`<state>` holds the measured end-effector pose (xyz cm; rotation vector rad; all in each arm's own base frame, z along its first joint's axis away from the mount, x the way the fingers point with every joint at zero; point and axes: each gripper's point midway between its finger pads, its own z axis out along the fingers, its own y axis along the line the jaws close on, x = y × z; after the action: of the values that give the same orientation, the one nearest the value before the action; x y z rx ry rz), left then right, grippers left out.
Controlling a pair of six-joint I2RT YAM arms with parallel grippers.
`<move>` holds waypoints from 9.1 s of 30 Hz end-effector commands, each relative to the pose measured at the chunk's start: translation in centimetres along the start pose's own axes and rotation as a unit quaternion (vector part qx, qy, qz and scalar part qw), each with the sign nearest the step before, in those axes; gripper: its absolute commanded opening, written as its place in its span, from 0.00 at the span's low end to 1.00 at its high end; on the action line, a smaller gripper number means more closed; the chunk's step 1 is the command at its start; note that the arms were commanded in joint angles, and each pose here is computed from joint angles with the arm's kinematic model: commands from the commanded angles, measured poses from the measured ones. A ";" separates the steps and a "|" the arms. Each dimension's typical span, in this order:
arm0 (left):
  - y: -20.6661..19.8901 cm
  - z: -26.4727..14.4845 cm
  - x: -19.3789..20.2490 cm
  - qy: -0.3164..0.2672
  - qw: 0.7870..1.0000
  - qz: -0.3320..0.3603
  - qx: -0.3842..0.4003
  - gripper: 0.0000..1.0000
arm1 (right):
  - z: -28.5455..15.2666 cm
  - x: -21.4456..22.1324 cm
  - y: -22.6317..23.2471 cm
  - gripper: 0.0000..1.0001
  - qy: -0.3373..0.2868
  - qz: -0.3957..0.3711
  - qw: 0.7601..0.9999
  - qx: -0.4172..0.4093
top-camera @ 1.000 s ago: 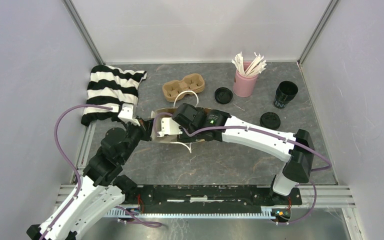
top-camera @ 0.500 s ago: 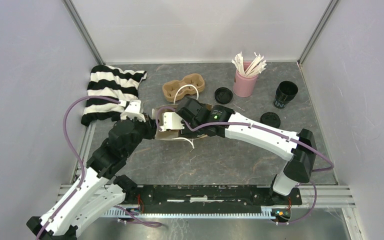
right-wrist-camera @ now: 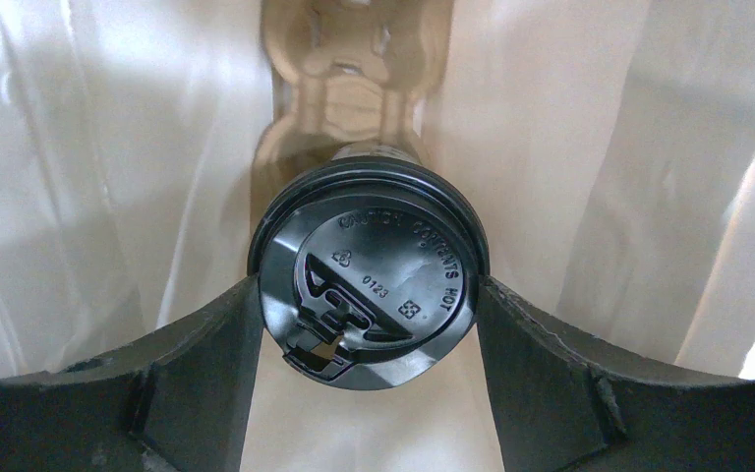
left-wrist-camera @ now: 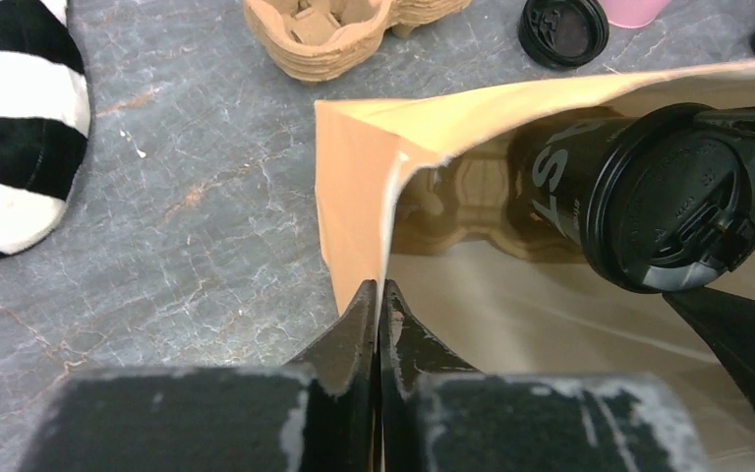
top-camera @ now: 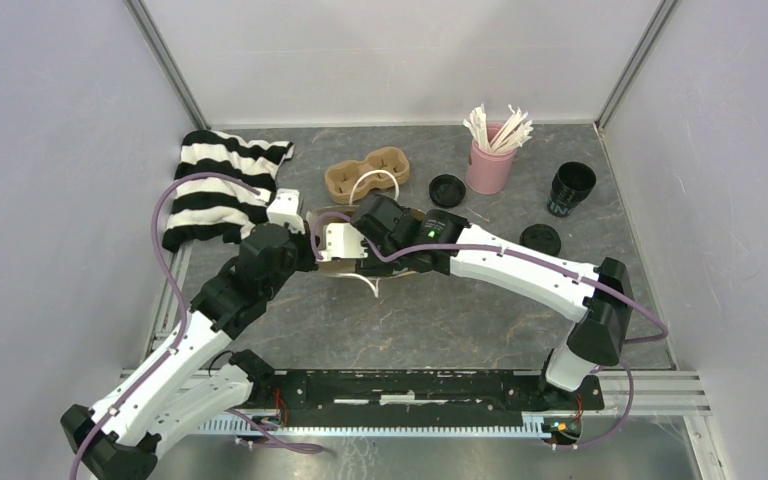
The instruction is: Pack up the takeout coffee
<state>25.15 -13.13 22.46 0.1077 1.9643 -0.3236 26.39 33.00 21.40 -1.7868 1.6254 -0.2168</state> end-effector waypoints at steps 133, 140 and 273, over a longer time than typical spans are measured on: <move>-3.4 -4.0 -0.3 -0.013 0.993 -0.001 0.117 0.02 | 9.5 0.4 -0.8 0.31 -0.064 -0.009 0.998 -0.007; -4.2 -4.9 -1.8 0.007 0.992 -0.015 0.122 0.02 | 7.4 -0.3 0.3 0.32 -0.085 0.079 0.993 -0.037; 5.8 9.8 2.5 0.277 0.928 -0.251 -0.008 0.37 | 3.6 7.7 13.8 0.86 -0.099 0.815 0.559 -0.116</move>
<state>33.24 -8.31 16.42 -0.5351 2.5782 -0.4969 16.76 25.84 5.94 0.1663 2.5057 0.9615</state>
